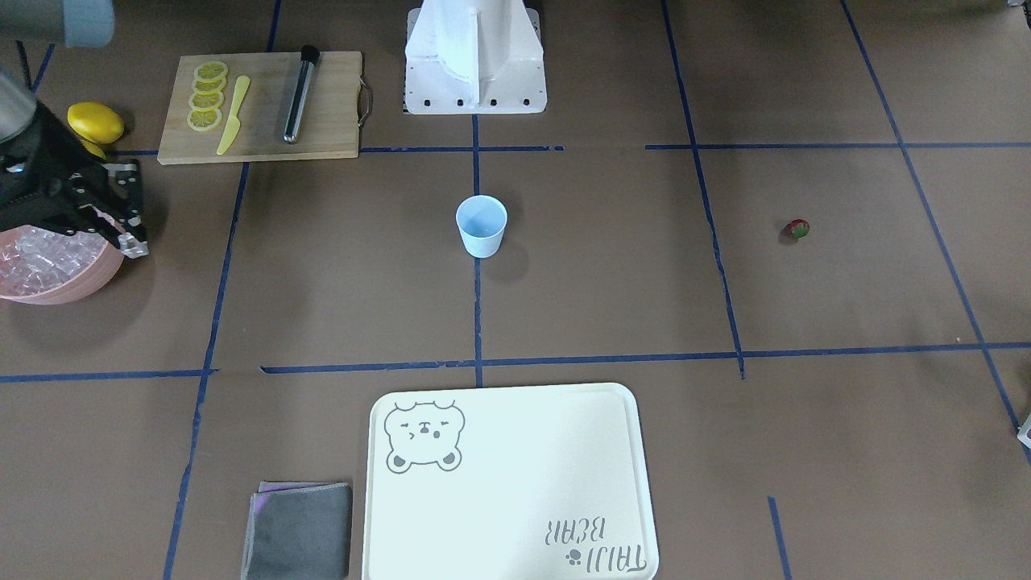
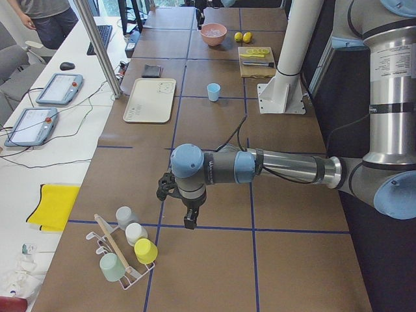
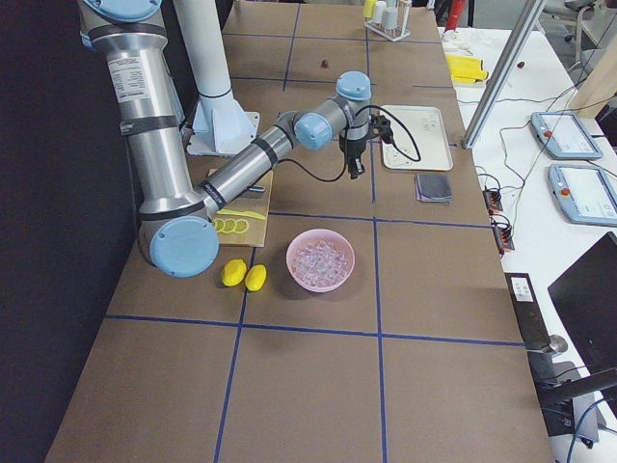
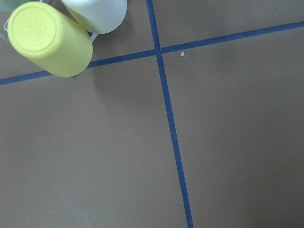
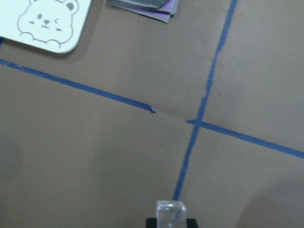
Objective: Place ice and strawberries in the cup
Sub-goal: 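Lift the ice cube and carry it over the light-blue cup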
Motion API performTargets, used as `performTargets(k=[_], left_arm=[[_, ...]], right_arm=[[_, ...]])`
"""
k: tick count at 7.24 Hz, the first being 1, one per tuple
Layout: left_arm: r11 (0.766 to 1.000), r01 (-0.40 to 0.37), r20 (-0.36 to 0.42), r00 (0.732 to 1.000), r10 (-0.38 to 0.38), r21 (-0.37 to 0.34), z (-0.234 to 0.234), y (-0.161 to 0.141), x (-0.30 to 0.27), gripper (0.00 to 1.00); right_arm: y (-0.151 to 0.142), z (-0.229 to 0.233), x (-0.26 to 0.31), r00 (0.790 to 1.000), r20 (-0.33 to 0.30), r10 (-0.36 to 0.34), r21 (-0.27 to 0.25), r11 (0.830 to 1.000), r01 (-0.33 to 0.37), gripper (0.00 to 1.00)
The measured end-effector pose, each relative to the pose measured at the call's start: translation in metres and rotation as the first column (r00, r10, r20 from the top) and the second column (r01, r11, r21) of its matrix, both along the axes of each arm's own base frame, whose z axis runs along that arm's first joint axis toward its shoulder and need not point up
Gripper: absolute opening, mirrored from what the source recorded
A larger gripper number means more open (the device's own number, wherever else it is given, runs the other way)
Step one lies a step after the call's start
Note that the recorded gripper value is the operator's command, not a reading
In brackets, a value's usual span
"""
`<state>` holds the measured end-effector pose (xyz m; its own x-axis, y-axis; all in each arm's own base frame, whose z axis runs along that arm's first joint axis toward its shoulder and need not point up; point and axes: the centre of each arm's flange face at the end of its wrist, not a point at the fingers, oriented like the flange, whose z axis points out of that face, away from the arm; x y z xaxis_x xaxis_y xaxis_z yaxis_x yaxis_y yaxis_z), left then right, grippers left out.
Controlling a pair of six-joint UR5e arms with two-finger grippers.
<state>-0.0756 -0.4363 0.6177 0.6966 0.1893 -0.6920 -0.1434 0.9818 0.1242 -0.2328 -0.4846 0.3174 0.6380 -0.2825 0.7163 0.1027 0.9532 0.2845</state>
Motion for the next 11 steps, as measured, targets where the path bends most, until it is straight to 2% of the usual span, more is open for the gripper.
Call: performTargets(k=[3,5,11], left_arm=[[1.000,0.000,0.000,1.000,0.000,0.000,0.001,0.000,0.000,1.00],[1.000,0.000,0.001,1.000,0.000,0.000,0.000,0.000,0.000,1.00],[1.000,-0.001,0.000,1.000,0.001,0.003,0.000,0.000,0.000,1.00]], right_arm=[[0.035,-0.096,-0.127,0.998,0.004,0.068,-0.050,0.996,-0.067,0.03],[0.051,-0.141,-0.178,0.994,0.013,0.105,-0.069,0.992,-0.104,0.04],[0.050,-0.218,-0.289,0.983,-0.001,0.183,-0.104,0.978,-0.182,0.04]])
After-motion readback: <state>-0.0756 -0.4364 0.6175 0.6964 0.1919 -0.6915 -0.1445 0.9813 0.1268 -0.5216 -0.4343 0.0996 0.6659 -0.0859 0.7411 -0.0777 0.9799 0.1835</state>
